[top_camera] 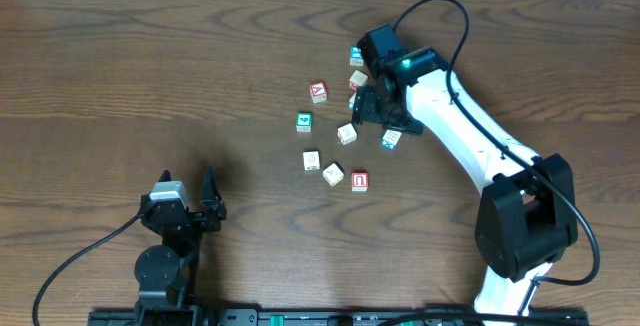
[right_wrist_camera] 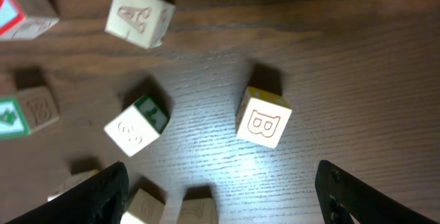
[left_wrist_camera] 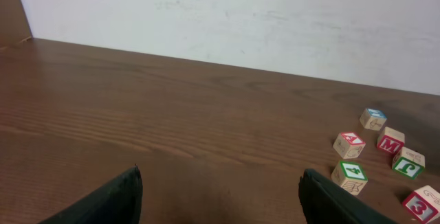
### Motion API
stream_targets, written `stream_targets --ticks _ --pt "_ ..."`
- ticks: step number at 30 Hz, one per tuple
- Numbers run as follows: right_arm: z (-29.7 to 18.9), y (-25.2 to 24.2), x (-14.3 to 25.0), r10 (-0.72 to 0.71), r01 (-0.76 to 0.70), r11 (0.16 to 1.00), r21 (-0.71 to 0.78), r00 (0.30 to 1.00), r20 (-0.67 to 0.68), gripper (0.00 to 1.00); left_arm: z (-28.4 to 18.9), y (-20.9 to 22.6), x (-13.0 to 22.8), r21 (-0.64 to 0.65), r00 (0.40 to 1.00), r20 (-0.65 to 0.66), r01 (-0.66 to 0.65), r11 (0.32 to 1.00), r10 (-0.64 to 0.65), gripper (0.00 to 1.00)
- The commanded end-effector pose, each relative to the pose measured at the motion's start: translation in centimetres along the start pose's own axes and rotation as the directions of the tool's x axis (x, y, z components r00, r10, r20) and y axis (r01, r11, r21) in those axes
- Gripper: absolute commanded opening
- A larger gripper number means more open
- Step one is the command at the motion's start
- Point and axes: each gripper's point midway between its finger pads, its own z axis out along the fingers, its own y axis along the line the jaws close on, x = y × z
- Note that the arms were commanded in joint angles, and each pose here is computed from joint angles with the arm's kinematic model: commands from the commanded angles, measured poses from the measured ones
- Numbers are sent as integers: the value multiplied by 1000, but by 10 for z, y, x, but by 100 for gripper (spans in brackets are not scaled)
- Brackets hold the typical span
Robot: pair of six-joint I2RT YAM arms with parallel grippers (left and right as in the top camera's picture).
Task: Lift 5 blocks
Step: 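Move the right gripper to the yellow 'K' block and grasp it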
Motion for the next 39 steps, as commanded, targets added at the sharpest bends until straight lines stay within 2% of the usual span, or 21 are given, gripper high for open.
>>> stream_targets --ticks 1,5,11,14,25,31,39 --pt "15 -7 4 74 -73 997 38 997 -15 83 1 5 17 -18 999 -47 2 1000 -3 73" --pt "27 -14 11 139 -137 989 60 990 -17 78 1 5 17 -18 999 -47 2 1000 -3 73" --pt "46 -20 20 187 -186 980 64 982 -16 78 1 5 17 -18 999 -47 2 1000 -3 73" --pt "50 -22 20 187 -186 980 69 982 -7 72 1 5 17 -18 999 -47 2 1000 -3 73" --pt "58 -31 11 236 -239 967 83 970 52 72 1 5 17 -18 999 -47 2 1000 -3 73" --pt "58 -30 6 242 -247 966 74 968 75 57 1 5 17 -18 999 -47 2 1000 -3 73" --pt "71 -39 15 256 -263 960 97 964 78 57 1 5 17 -18 999 -47 2 1000 -3 73"
